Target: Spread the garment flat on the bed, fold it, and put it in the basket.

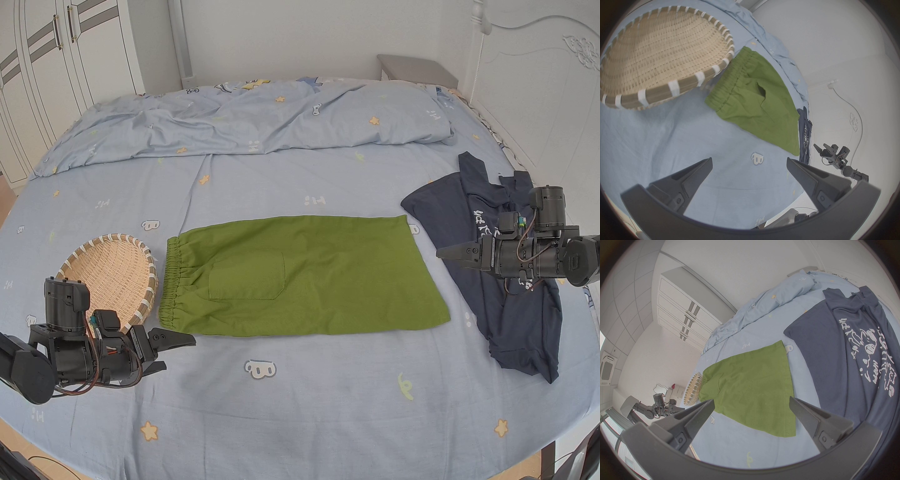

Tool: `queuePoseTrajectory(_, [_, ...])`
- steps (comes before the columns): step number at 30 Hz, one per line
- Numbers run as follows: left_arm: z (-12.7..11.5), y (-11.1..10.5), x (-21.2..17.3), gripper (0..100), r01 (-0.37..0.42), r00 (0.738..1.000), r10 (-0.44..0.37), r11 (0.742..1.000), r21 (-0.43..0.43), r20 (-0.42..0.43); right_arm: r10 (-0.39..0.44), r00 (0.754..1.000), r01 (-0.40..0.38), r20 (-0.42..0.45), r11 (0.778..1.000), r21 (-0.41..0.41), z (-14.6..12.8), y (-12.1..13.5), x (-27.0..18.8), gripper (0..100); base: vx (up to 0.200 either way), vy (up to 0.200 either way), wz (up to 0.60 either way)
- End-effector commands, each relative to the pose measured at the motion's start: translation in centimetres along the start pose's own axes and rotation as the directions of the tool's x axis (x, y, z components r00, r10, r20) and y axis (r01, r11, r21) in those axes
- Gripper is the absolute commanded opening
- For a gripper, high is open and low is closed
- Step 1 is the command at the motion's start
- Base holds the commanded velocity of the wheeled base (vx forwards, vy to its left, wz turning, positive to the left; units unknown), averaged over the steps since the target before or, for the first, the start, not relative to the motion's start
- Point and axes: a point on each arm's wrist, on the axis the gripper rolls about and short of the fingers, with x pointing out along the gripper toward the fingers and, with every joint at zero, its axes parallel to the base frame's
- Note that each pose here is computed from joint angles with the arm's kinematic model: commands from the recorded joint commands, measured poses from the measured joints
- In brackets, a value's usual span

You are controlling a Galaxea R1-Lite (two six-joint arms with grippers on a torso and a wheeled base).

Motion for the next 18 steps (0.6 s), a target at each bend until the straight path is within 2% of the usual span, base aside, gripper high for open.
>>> queuePoseTrajectory(1, [0.2,1.6,0.5,100,-0.048,0.999,0.047,0.997,-0.052,-0.006,0.0,1.0,0.0,0.008,1.0,-0.002,0.0,0.0,-0.3,100,0.0,0.0,0.0])
queuePoseTrajectory(10, [1.7,4.0,2.3,100,-0.06,0.997,0.064,0.995,-0.082,0.051,0.002,1.0,-0.002,0.003,1.0,0.001,0.0,0.0,-0.2,100,0.0,0.0,0.0])
queuePoseTrajectory(18, [2.0,4.9,3.7,100,-0.029,0.995,0.034,0.998,-0.054,0.094,0.002,1.0,-0.002,0.005,1.0,0.002,0.0,-0.1,-0.3,100,0.0,0.0,0.0])
